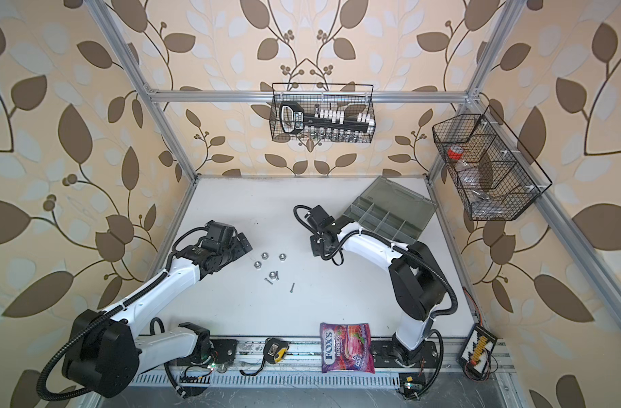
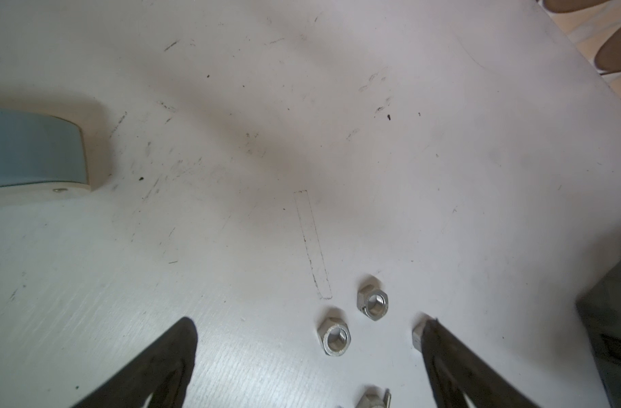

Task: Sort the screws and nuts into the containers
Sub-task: 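Carry the silver screw with the right gripper over the grey box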

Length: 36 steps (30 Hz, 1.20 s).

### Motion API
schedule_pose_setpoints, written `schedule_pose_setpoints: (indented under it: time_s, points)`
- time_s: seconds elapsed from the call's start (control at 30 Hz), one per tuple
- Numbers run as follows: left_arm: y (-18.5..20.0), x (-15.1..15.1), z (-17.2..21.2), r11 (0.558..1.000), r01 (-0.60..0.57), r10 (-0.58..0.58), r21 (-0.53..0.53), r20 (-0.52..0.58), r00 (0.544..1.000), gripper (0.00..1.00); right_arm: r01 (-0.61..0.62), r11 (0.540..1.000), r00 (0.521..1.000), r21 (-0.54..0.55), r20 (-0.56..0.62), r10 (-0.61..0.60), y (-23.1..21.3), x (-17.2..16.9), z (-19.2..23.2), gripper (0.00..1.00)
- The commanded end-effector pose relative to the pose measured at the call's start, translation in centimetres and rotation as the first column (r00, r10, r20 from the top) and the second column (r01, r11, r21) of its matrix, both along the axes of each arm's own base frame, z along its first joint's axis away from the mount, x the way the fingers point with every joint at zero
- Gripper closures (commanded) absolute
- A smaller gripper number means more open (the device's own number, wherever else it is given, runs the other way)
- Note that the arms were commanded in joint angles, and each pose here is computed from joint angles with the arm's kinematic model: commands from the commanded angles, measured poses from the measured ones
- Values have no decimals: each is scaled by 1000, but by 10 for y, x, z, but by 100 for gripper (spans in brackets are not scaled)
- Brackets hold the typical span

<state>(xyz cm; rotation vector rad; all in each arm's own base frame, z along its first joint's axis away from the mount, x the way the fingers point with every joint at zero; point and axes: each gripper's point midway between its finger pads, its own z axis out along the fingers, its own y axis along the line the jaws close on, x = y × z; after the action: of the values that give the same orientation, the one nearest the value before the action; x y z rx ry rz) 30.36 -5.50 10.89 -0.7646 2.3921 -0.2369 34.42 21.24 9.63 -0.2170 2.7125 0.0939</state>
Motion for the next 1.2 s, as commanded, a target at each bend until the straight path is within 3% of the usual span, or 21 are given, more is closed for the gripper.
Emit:
schedule_pose_setpoints:
  time_s: [0.0, 0.23, 0.43, 1.17]
  points:
    - [-4, 13, 19, 1000, 18, -17, -16, 53, 998, 1, 98, 993, 994, -61, 45, -96, -50, 10, 11, 100]
    - [-6, 13, 18, 999, 25, -24, -25, 51, 998, 1, 306, 951, 947, -41, 115, -300, -140, 27, 28, 100]
    - [-9, 15, 17, 999, 34, -33, -35, 47, 998, 1, 421, 907, 898, -10, 147, -415, -190, 35, 31, 100]
    - [-10, 13, 17, 998, 44, -43, -37, 41, 998, 1, 489, 868, 869, -88, 130, -477, -233, 69, -5, 100]
